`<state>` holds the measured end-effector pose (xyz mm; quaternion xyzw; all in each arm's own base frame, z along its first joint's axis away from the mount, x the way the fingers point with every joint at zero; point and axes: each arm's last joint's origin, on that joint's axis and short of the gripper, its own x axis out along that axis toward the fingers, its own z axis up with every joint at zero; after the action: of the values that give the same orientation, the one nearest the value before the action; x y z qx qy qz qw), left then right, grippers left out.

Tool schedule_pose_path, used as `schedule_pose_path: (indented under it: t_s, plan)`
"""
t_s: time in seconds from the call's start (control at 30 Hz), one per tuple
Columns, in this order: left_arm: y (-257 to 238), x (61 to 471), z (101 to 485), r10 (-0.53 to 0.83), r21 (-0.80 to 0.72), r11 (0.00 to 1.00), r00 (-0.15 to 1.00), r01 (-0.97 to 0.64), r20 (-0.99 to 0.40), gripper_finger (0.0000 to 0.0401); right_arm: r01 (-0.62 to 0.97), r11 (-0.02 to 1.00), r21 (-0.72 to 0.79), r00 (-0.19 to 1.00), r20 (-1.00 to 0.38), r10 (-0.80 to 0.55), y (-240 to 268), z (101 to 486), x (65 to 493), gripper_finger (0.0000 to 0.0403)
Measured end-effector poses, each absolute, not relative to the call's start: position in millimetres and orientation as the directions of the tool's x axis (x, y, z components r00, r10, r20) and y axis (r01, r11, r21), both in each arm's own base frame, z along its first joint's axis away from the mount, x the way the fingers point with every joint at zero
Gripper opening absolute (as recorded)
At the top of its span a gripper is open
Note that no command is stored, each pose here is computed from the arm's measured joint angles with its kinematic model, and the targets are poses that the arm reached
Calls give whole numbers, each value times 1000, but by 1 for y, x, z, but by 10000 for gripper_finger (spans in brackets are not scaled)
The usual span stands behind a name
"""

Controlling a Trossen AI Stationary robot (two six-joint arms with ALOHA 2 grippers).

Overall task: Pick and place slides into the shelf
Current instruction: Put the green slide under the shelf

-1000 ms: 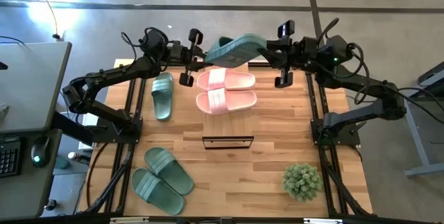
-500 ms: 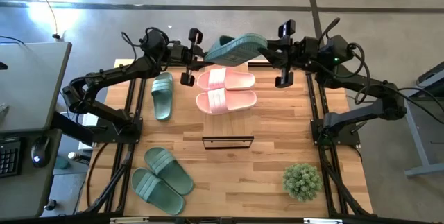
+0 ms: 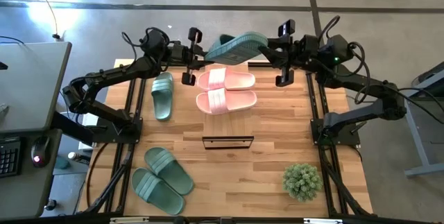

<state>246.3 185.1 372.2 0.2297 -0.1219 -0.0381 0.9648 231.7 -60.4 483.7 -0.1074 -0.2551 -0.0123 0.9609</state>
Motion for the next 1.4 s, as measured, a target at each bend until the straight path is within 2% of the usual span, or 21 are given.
schedule_pose_path:
  t_s: [0.33, 0.53, 0.63, 0.93, 1.1, 1.23, 1.4]
  plan:
    - [186, 247, 371, -104, 459, 888, 972, -4, 211, 30, 39, 992, -120, 913, 407, 14, -55, 484, 213, 66]
    - [187, 248, 369, -89, 488, 873, 976, -20, 198, 30, 45, 996, -79, 952, 305, -19, -51, 480, 198, 75]
    - [188, 248, 364, -68, 489, 872, 984, -21, 163, 30, 60, 997, -58, 969, 242, -45, -50, 475, 194, 108]
    - [190, 250, 375, -30, 529, 848, 994, -28, 101, 30, 190, 980, -56, 977, 107, -183, -51, 465, 182, 242]
    - [193, 250, 379, 45, 558, 829, 999, -44, 11, 30, 234, 971, -44, 970, 77, -230, -46, 466, 162, 271]
    - [191, 253, 379, 140, 613, 787, 988, -73, -61, 30, 299, 953, 53, 948, 94, -303, -42, 470, 140, 272]
    - [182, 259, 381, 276, 745, 661, 951, -85, -137, 30, 349, 830, 435, 900, 91, -426, -39, 471, 114, 272]
